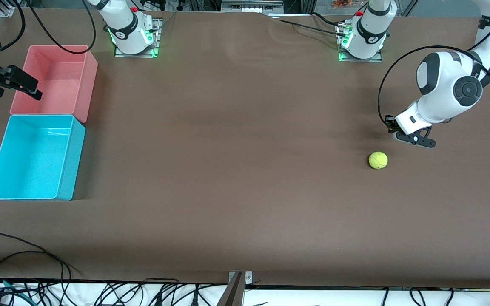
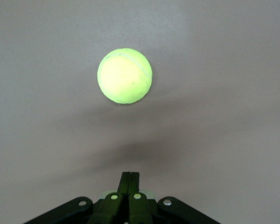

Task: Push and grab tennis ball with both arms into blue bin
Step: 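Lower the left gripper behind the tennis ball, fingers closed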

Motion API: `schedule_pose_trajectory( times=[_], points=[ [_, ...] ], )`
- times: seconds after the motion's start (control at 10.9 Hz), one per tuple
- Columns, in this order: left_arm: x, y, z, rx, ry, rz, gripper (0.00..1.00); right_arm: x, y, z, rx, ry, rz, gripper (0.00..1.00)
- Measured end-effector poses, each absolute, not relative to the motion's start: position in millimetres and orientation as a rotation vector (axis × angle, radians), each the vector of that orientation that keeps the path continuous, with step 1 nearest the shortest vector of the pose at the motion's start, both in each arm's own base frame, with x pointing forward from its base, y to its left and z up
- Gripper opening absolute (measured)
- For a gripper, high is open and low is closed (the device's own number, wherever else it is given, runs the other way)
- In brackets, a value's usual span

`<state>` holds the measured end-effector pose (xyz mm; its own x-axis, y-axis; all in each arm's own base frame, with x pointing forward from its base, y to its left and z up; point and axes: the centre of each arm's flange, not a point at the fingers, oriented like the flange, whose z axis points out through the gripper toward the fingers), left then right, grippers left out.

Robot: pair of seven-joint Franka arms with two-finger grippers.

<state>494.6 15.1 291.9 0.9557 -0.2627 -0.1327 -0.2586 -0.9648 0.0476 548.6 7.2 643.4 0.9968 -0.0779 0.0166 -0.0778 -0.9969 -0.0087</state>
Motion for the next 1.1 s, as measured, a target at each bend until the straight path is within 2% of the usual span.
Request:
schedule_pose_trajectory(
  times=[0.64,1.1],
  points=[
    [494,26,286,2.818,-1.205,-0.201,0.01,549,7,643,-3.131,0.122,-0.026,1.0],
    [508,35,274,2.591,-1.713,-0.053,0.01,549,7,643,-3.131,0.122,-0.027,1.0]
  ],
)
